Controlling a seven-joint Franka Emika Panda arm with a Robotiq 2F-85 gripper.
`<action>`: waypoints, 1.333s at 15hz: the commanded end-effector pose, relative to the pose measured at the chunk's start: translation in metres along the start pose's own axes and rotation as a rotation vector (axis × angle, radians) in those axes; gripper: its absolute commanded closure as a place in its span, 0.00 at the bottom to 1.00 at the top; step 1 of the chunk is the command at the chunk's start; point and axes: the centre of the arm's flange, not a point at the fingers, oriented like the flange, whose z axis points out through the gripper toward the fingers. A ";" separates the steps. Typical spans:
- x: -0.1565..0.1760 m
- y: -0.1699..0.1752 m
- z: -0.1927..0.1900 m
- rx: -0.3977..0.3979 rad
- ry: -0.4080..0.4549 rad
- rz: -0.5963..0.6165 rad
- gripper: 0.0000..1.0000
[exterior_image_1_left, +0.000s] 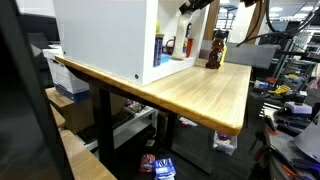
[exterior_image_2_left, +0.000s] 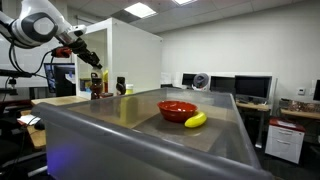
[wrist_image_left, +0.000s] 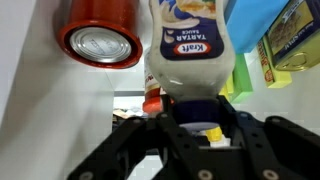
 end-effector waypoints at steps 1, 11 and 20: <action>-0.008 0.005 -0.030 0.001 0.027 0.021 0.79; -0.036 0.019 -0.061 -0.039 -0.009 0.024 0.79; -0.040 0.056 -0.066 -0.086 -0.083 0.073 0.79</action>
